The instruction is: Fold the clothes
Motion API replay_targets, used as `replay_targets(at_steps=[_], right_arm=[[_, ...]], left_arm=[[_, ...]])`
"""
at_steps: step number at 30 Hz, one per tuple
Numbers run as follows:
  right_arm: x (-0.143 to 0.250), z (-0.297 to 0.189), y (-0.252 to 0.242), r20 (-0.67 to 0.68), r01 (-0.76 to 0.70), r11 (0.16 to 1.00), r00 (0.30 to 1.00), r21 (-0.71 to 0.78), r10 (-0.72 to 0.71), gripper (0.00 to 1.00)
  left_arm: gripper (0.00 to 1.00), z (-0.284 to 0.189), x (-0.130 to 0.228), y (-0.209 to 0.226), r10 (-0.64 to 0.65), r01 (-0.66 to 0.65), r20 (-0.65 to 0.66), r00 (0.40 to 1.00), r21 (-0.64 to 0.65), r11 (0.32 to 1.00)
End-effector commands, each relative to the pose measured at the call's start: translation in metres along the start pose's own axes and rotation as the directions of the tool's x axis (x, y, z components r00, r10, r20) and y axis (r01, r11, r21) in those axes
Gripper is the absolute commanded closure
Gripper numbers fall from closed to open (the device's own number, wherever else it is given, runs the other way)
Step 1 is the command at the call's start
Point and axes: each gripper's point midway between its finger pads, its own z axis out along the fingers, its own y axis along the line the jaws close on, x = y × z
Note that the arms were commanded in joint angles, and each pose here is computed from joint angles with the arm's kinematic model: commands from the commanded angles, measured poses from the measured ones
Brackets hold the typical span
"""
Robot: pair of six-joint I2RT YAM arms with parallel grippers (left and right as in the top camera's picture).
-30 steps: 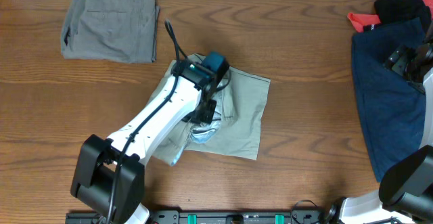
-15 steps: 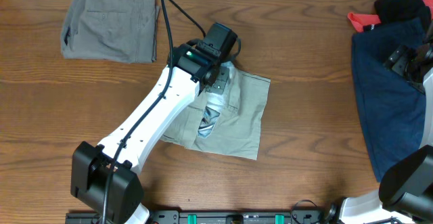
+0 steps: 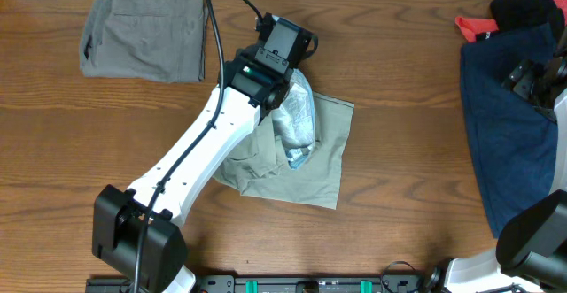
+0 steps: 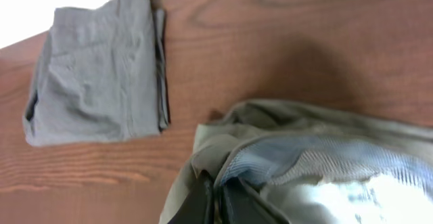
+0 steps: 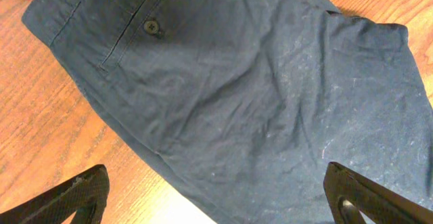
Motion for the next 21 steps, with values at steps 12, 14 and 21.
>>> replay_targets(at_steps=[12,14,21], right_arm=[[-0.004,-0.001,-0.001,0.01,-0.014,1.0,1.0,0.011,0.014,0.01],[-0.004,-0.001,-0.001,0.01,-0.014,1.0,1.0,0.011,0.014,0.01],[-0.004,-0.001,-0.001,0.01,-0.014,1.0,1.0,0.01,0.014,0.01]], left_arm=[[0.94,-0.02,-0.04,-0.012,-0.086,0.071,0.122,0.989,0.124,0.99],[0.94,-0.022,-0.048,-0.012,-0.104,0.084,0.152,0.983,0.132,0.988],[0.94,-0.029,-0.073,-0.017,-0.289,0.245,0.209,0.934,0.213,0.946]])
